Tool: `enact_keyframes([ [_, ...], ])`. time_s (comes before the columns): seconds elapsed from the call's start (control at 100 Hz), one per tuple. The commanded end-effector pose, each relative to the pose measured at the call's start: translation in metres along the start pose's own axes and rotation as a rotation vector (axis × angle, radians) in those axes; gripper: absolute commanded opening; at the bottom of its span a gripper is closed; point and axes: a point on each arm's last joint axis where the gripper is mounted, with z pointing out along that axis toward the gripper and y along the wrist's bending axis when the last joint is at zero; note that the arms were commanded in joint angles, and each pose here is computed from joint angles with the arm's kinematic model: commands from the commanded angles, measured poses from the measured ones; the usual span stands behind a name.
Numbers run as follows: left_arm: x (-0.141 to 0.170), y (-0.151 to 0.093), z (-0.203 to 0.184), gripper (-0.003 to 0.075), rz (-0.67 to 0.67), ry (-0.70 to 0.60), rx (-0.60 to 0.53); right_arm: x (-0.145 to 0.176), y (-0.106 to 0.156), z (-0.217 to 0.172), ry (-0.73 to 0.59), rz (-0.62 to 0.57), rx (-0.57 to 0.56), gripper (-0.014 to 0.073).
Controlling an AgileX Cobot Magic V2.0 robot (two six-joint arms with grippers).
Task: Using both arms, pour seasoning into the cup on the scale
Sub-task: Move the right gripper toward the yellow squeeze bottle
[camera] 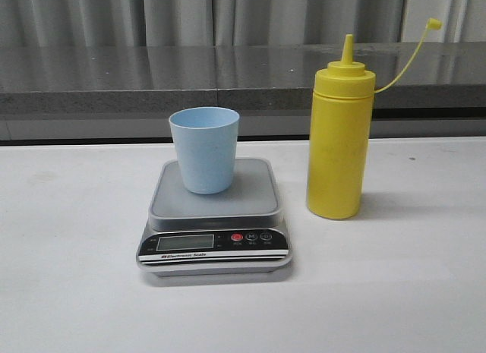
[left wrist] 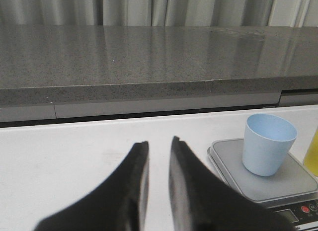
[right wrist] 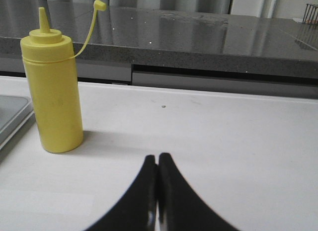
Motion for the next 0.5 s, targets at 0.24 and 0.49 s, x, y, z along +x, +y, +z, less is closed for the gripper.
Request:
enact_keyframes([
  [0.24,-0.016,0.000,-0.002,-0.0020,-0.017,-0.101,-0.008,-0.030,0.001,-0.006,-0.286,-0.016,-0.008,-0.0069],
  [0.49,-0.016,0.000,-0.002,-0.0020,-0.017,-0.101,-0.008,-0.063,0.001,-0.010,-0.354,0.075,-0.025,-0.0069],
])
